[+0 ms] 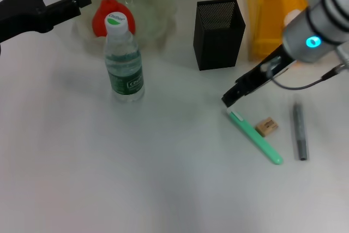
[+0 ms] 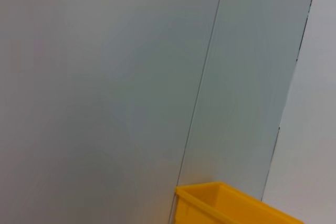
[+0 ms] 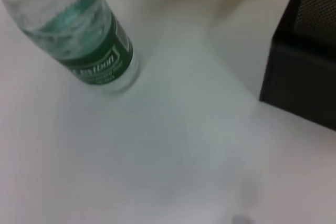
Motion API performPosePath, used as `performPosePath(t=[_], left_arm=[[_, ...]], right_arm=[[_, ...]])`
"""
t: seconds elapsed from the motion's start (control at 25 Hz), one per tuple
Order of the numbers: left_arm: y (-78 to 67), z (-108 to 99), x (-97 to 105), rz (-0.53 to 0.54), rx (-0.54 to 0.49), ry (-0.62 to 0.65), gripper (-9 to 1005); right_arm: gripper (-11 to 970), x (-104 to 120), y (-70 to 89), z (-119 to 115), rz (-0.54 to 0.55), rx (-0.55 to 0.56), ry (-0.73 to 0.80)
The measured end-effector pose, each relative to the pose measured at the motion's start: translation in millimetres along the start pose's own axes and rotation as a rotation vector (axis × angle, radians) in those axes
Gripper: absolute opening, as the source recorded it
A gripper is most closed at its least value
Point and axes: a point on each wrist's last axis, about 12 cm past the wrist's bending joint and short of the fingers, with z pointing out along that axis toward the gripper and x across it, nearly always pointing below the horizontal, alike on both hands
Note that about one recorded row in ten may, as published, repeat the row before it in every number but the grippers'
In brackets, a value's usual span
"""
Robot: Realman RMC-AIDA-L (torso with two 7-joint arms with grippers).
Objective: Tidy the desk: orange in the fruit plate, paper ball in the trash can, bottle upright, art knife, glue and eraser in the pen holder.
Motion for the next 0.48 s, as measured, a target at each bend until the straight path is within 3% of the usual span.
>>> performPosePath(t=[0.12, 0.48], left_arm=[[1.9, -2.5, 0.3, -0.004, -0.012, -0.006, 699], [3.2, -4.6, 0.1, -0.007, -0.021, -0.012, 699]], right_arm=[[691, 0.1, 2.4, 17.0, -0.005, 0.005, 0.039], [681, 2.3, 1.3, 35.2, -0.004, 0.022, 0.064]])
